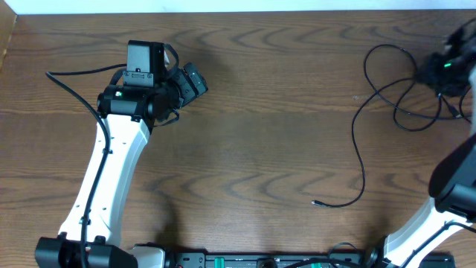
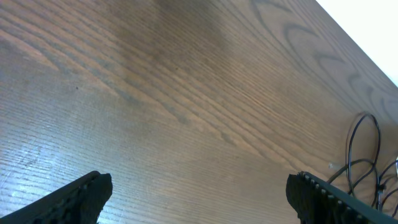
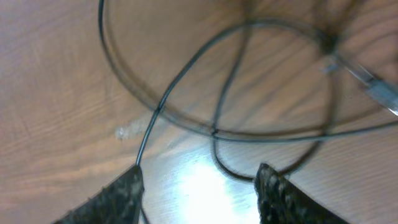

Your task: Untangle cables

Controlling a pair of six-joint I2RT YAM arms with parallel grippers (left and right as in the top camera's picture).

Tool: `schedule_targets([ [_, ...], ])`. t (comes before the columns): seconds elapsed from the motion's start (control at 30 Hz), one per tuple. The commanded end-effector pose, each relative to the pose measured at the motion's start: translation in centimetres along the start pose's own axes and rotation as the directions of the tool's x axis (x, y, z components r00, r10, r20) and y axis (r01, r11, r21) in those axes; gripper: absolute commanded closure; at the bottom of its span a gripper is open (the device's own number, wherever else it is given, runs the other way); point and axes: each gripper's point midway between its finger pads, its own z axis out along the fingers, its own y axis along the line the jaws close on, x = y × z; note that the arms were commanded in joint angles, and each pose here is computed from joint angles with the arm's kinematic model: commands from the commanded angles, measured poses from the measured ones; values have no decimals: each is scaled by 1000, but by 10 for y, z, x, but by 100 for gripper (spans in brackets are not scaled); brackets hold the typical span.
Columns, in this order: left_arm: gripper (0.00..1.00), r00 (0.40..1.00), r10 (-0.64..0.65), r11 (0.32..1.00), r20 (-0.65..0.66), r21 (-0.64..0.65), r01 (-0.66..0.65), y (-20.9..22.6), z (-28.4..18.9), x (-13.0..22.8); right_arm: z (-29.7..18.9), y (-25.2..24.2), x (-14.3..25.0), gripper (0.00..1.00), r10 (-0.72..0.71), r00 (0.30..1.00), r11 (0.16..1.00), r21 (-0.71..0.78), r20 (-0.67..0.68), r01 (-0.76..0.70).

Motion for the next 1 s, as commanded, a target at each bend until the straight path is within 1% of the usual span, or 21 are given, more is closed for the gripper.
schedule_targets([
  [0.0, 5, 1000, -5, 1000, 1, -10, 5, 2, 2, -2, 14, 16, 6, 43, -120, 993, 993, -20, 4, 120],
  [0.13, 5, 1000, -5, 1000, 1, -10, 5, 2, 2, -2, 29, 34, 7, 42, -250, 968, 967, -35, 35, 251],
  [0.23, 5, 1000, -5, 1000, 1, -10, 5, 2, 2, -2, 41, 46, 13, 42, -306, 951, 951, -42, 43, 307],
  [0.37, 5, 1000, -5, 1000, 1, -10, 5, 2, 2, -2, 59, 56, 23, 46, -339, 940, 939, -46, 50, 341],
  [0.43, 5, 1000, -5, 1000, 2, -10, 5, 2, 2, -2, 72, 53, 28, 49, -355, 933, 935, 0, 55, 355],
  [0.6, 5, 1000, -5, 1000, 1, -10, 5, 2, 2, -2, 90, 47, 38, 50, -406, 912, 914, 35, 60, 405],
  [0.73, 5, 1000, -5, 1000, 2, -10, 5, 2, 2, -2, 97, 38, 37, 50, -414, 908, 909, 82, 71, 408],
  [0.9, 5, 1000, -5, 1000, 1, -10, 5, 2, 2, -2, 105, 36, 38, 51, -461, 884, 886, 88, 74, 455],
  [0.97, 5, 1000, -5, 1000, 1, -10, 5, 2, 2, -2, 111, 35, 38, 52, -460, 885, 887, 87, 71, 454],
])
